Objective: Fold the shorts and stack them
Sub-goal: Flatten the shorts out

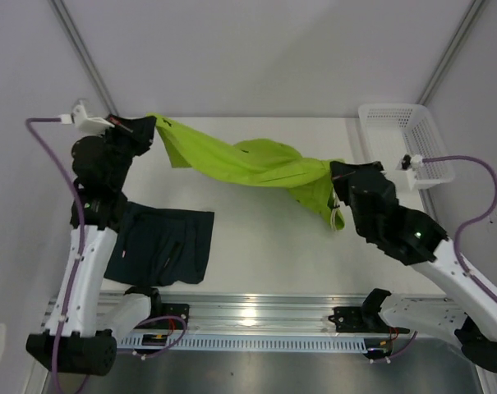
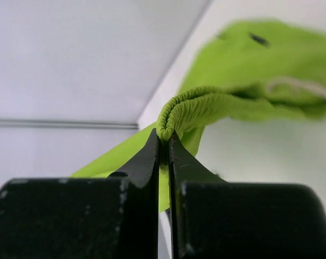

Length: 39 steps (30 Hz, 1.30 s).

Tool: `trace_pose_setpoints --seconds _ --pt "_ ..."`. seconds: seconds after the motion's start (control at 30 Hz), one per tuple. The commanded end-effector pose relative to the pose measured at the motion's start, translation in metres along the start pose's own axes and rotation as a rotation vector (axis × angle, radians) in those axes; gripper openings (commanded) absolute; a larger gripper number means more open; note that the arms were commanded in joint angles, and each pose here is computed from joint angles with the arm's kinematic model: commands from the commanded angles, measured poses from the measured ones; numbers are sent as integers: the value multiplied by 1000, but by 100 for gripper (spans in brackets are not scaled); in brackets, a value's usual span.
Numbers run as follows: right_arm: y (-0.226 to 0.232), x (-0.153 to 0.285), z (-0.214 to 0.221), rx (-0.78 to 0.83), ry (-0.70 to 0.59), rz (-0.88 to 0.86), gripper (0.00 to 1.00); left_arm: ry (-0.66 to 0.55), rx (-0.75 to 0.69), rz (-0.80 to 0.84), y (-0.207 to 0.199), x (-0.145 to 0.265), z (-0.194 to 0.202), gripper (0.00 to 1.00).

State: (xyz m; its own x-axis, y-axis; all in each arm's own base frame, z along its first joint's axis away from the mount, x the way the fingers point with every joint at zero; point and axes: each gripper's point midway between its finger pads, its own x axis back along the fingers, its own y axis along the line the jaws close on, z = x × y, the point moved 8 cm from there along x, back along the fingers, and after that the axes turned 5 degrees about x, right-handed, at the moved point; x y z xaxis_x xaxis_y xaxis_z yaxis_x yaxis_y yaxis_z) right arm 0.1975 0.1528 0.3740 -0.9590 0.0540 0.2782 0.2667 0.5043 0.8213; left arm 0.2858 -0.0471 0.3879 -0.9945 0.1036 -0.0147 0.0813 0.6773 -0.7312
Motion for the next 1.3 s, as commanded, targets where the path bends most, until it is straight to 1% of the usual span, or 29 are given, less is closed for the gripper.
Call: trace_pose_setpoints --seconds 0.0,0.07,0.17,0.2,0.27,0.33,0.37,0.43,0.47,0.5,0.57,0.6,0.63,0.67,0.7,0.73,0.77,0.8,0.83,0.87,0.9,0.93,0.97,1.03,1.07,1.13,1.17,1.2,1.27 --pt "19 35 -40 92 -55 -111 0 -97 -12 132 -57 52 -48 0" --pt "30 50 -53 73 -26 -184 0 -163 -25 187 -82 85 -70 0" --pt "48 66 -63 76 17 -282 0 -215 -45 221 -100 111 -87 0" --pt "51 69 -65 107 25 -303 0 -216 -46 216 -100 112 -88 0" --pt "63 73 -73 109 15 -326 0 -215 -46 223 -105 109 -92 0" --pt "69 70 -78 153 -30 -307 0 -191 -38 227 -105 97 -90 0" --pt "76 72 -85 145 -47 -312 0 -150 -27 215 -100 78 -85 0" --pt "84 56 -83 191 -70 -294 0 -113 -14 212 -96 57 -81 0" --pt "89 51 -81 193 -50 -314 0 -85 5 187 -88 37 -78 0" --pt "94 44 -82 179 -53 -328 0 -68 10 189 -85 29 -76 0" --pt "101 13 -81 174 -28 -346 0 -69 18 194 -84 13 -77 0" --pt "103 1 -81 164 -18 -350 0 -51 24 171 -78 -5 -74 0" --pt "102 -29 -85 159 -35 -317 0 -75 23 163 -75 -13 -84 0" --pt "111 -38 -85 144 -5 -381 0 -77 33 147 -69 -25 -86 0" --pt "114 -51 -87 139 -2 -399 0 -64 39 151 -65 -48 -88 0" --pt "116 -75 -83 140 15 -402 0 -74 47 175 -68 -57 -94 0" --pt "126 -85 -95 119 13 -511 0 -89 76 201 -69 -65 -101 0" --pt "129 -96 -98 102 26 -552 0 -90 88 212 -66 -74 -104 0" --pt "134 -105 -101 88 41 -614 0 -85 96 238 -59 -94 -103 0" --pt "145 -124 -115 56 -9 -724 0 -119 90 284 -74 -95 -121 0" --pt "151 -130 -114 70 45 -792 0 -111 86 272 -72 -104 -123 0" --pt "157 -139 -119 70 63 -818 0 -55 85 238 -57 -129 -113 0" --pt "169 -153 -125 72 62 -882 0 -111 39 319 -91 -117 -142 0" --pt "168 -158 -136 39 87 -971 0 -136 29 368 -98 -117 -153 0" --pt "170 -158 -142 37 72 -1017 0 -142 34 376 -99 -117 -155 0" --pt "169 -167 -162 7 80 -1058 0 -186 12 449 -117 -109 -172 0" --pt "172 -162 -169 3 65 -1130 0 -157 27 456 -111 -119 -170 0" --pt "168 -171 -180 -10 60 -1135 0 -176 18 497 -123 -113 -178 0" --pt "161 -172 -192 -32 74 -1177 0 -166 32 530 -125 -113 -177 0"
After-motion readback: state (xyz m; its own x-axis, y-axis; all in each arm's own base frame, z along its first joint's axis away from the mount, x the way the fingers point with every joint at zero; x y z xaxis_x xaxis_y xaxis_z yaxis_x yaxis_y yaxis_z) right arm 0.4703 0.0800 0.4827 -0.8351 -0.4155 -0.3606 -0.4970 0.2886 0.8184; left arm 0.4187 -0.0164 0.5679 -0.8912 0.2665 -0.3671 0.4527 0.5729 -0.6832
